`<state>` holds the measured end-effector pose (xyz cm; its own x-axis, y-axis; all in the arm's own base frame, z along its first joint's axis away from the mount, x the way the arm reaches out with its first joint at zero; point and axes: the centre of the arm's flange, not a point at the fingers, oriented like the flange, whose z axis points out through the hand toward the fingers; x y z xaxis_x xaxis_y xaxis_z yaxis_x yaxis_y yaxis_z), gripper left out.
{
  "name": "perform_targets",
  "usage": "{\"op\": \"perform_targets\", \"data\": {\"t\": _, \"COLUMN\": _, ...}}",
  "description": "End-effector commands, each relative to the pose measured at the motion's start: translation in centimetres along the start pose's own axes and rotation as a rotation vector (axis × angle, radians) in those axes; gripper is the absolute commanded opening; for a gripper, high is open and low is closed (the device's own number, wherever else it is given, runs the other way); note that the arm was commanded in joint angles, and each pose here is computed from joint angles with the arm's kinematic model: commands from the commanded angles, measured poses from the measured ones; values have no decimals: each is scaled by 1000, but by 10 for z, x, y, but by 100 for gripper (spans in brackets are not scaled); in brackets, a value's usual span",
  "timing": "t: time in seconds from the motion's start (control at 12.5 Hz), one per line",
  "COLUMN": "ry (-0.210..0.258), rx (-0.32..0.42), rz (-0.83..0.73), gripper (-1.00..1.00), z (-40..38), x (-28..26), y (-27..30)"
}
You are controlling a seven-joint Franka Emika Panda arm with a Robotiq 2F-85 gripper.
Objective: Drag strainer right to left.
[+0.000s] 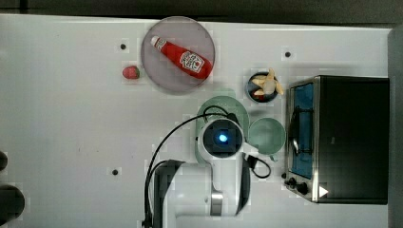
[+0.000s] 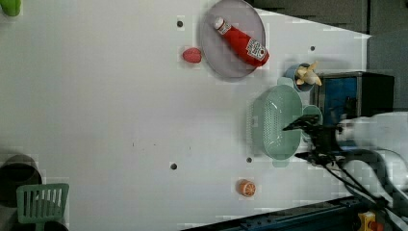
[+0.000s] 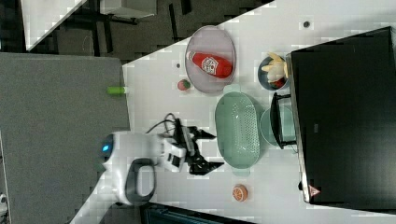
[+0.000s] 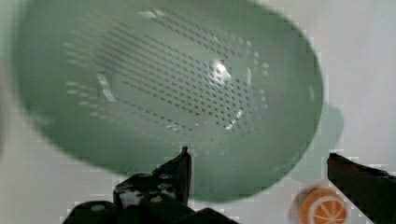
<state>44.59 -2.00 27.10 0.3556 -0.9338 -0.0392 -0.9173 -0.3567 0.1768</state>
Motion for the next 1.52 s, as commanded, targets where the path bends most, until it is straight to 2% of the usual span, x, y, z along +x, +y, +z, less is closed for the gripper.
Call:
{"op": "perform_targets", "data": {"t": 0.08, "ry": 36, "rx": 132, "rz": 223, "gripper": 100, "z": -12, "x": 4, "y": -18}}
{"op": "perform_targets", "data": {"t": 0.4, "ry": 37, "rx": 176, "rz": 263, "gripper": 100, "z": 54, "x": 3, "y": -42}}
{"op": "perform_targets", "data": {"t": 0.64, "ry": 32, "rx": 160, "rz": 248, "gripper": 100, "z": 86, "x": -7, "y": -48}}
{"op": "perform_targets", "data": {"t": 1.04, "ry": 17, "rx": 149, "rz": 369, "gripper": 100, "z": 101, "x": -40, "y": -59}}
{"op": "perform_targets", "data": {"t": 1.52, "ry": 22, "rx": 144, "rz": 335, "gripper": 100, "z": 104, "x": -81, "y": -71}}
